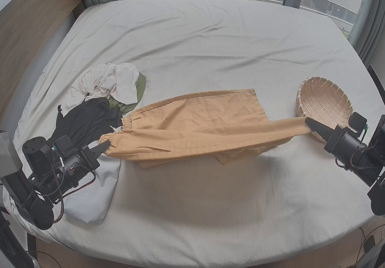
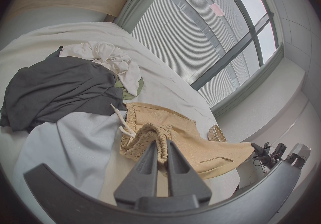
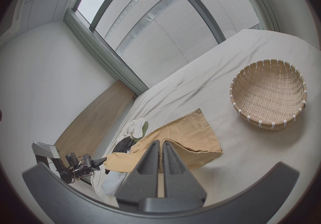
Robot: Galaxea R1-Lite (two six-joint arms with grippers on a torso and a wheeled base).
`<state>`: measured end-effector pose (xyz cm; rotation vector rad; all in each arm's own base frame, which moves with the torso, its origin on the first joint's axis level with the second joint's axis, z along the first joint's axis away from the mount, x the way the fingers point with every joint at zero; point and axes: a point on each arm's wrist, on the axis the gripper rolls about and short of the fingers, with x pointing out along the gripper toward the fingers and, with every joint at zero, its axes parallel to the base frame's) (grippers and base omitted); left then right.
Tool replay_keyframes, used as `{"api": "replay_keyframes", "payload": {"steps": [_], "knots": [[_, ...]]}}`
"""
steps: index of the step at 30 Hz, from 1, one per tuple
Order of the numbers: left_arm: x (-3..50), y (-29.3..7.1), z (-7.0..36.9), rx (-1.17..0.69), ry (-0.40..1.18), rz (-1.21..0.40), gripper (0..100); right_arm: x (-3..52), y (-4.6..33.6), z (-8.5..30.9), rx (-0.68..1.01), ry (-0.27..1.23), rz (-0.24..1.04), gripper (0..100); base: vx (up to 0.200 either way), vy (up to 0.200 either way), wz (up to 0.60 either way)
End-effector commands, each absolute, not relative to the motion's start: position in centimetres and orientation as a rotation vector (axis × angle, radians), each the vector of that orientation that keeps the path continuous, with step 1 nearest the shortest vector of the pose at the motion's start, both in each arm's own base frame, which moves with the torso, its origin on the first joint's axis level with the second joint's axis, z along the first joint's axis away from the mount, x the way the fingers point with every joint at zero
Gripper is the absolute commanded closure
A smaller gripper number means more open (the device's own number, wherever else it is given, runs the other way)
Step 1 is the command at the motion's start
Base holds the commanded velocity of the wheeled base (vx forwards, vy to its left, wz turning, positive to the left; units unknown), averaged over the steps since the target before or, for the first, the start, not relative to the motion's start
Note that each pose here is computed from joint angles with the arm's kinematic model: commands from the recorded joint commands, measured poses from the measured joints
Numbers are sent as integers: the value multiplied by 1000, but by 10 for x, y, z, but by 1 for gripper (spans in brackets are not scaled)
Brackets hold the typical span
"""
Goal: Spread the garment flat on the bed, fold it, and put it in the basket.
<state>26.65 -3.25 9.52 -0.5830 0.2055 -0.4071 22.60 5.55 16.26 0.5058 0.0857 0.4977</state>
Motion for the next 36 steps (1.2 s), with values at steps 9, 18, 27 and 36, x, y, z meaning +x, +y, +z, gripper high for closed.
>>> {"api": "replay_keyframes", "payload": {"steps": [9, 18, 27, 36], "knots": [[281, -40, 113, -633, 123, -428, 100, 284, 66, 148, 510, 111, 466, 100, 0, 0, 0], [298, -43, 111, -639, 93, -392, 100, 326, 74, 150, 538, 85, 446, 100, 0, 0, 0], [299, -52, 102, -640, 128, -390, 100, 336, 76, 151, 545, 111, 430, 100, 0, 0, 0], [318, -56, 89, -646, 131, -353, 100, 358, 82, 151, 546, 115, 432, 100, 0, 0, 0]]}}
